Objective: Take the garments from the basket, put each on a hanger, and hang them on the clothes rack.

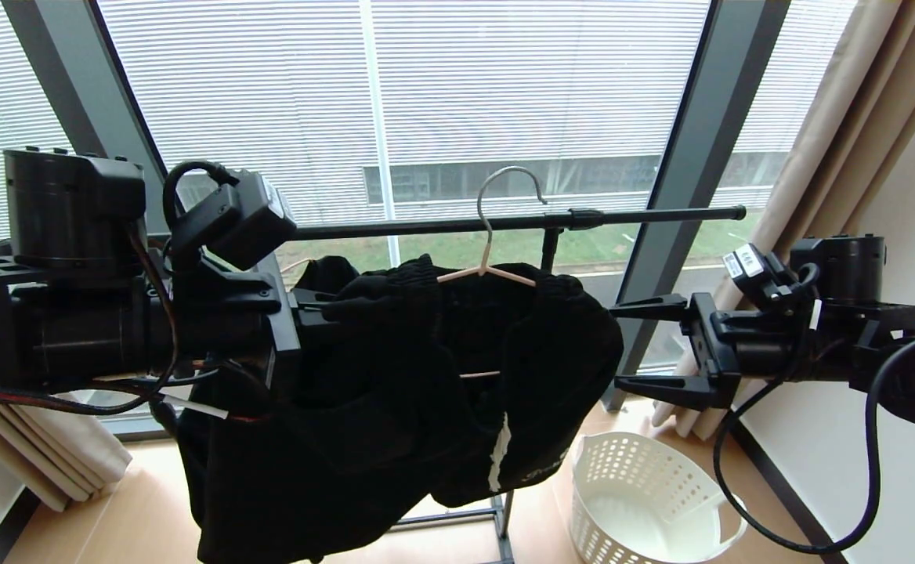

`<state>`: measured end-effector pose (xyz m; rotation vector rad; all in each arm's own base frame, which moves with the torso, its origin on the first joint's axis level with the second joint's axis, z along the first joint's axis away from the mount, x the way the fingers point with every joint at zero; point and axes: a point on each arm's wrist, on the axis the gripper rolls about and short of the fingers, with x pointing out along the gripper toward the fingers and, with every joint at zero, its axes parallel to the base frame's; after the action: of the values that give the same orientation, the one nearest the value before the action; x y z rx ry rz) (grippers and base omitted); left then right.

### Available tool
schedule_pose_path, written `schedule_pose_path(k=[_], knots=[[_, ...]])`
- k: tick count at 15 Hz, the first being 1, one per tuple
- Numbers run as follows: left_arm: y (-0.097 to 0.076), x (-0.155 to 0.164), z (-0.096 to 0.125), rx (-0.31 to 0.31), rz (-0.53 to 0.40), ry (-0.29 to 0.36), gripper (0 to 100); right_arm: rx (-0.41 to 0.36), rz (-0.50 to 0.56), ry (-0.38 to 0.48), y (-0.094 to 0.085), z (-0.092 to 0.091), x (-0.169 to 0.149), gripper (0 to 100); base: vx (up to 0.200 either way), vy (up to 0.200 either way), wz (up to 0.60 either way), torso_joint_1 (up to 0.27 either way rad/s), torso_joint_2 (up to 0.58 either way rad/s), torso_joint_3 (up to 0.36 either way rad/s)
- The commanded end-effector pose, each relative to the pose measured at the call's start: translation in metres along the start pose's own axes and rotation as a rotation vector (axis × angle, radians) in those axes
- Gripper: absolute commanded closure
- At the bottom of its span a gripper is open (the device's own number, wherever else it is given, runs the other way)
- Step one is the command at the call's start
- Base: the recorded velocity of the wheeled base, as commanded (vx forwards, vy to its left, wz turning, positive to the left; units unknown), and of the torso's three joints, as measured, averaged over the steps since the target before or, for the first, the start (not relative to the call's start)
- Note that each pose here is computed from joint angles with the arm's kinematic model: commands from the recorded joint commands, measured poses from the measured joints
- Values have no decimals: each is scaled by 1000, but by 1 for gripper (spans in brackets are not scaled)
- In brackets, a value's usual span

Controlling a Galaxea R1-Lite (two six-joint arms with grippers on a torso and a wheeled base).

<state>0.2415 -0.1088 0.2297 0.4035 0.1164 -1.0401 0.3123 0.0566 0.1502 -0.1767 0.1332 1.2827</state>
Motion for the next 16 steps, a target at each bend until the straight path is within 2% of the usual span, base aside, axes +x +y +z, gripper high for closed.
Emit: schedule_pose_path(k=[1,8,16], knots=[[-3,-8,5,11,-3,-23,100,44,4,16,-12,-20,5,0,0,0,0,0,0,0],[-19,-33,13,-13,9,-65,100,21,20,30,-21,-53,17,0,0,0,0,0,0,0],[-26,-46,20,-23,19,-95,100,58,48,49,-21,-69,28,0,0,0,0,0,0,0]])
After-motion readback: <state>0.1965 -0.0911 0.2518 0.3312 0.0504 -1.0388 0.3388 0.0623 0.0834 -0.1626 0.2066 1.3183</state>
